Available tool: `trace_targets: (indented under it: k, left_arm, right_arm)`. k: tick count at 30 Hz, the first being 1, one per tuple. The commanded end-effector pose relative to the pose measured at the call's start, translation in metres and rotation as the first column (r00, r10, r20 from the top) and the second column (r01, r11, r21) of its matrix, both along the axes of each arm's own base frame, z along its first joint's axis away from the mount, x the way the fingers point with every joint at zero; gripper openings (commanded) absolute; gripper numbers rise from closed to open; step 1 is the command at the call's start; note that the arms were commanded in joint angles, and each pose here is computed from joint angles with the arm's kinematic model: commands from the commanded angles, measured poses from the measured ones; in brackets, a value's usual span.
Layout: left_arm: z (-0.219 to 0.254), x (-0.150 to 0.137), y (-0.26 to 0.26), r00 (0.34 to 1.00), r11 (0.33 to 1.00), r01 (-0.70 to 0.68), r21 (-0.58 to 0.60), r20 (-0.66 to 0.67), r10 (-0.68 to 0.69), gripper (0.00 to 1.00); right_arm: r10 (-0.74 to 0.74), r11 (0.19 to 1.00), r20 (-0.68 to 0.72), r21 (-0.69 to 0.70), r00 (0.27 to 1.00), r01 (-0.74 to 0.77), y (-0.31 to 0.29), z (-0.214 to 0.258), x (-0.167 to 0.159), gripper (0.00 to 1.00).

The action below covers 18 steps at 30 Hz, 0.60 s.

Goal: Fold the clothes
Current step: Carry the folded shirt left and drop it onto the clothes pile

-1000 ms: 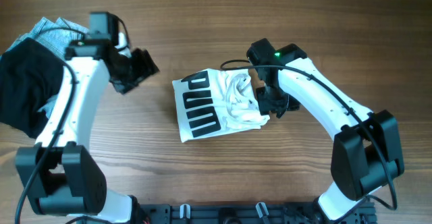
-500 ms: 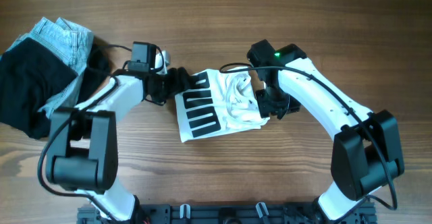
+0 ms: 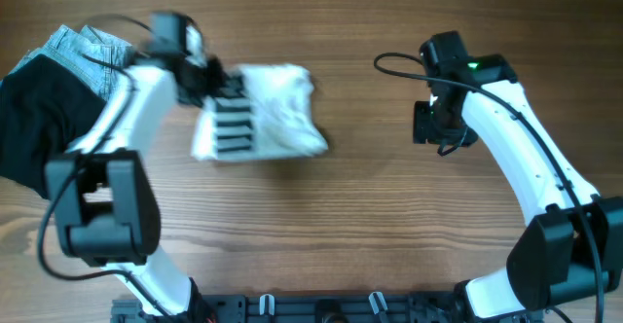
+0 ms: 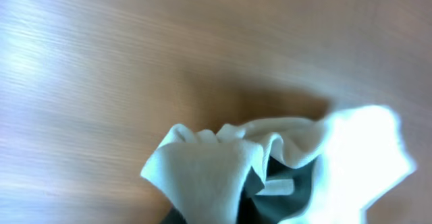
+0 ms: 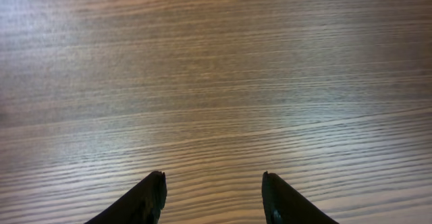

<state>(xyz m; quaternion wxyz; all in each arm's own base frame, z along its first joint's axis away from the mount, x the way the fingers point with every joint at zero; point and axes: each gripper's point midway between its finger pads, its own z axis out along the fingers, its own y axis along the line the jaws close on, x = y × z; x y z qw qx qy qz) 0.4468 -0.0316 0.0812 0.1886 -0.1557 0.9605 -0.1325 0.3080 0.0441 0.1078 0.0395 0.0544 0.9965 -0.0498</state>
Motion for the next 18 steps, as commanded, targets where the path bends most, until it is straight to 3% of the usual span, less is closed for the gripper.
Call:
trace_targets:
  k: [1, 3, 7, 13, 18]
  left_arm:
    - [0.096, 0.029, 0.109, 0.977, 0.953, -0.154, 0.261, 0.187, 0.106, 0.04]
    - [0.134, 0.022, 0.182, 0.941, 0.877, -0.311, 0.367, 0.250, 0.229, 0.04]
    - [0.138, -0.007, 0.252, 0.900, 0.820, -0.431, 0.376, 0.242, 0.361, 0.04]
    - [0.143, -0.061, 0.352, 0.756, 0.676, -0.654, 0.338, 0.293, 0.585, 0.04]
    - [0.135, -0.080, 0.386, 0.697, 0.655, -0.716, 0.242, 0.301, 0.651, 0.05]
  right_arm:
    - [-0.020, 1.000, 0.027, -0.012, 0.999, 0.020, -0.008, 0.006, 0.002, 0.51]
    - [-0.019, 1.000, 0.033, -0.011, 0.999, 0.020, -0.008, 0.006, 0.004, 0.51]
    - [-0.019, 1.000, 0.050, -0.008, 0.999, 0.020, -0.007, 0.007, 0.008, 0.51]
    - [-0.019, 1.000, 0.058, -0.006, 0.998, 0.020, -0.006, 0.007, 0.010, 0.52]
    - [-0.019, 1.000, 0.059, -0.005, 0.998, 0.020, -0.006, 0.007, 0.010, 0.52]
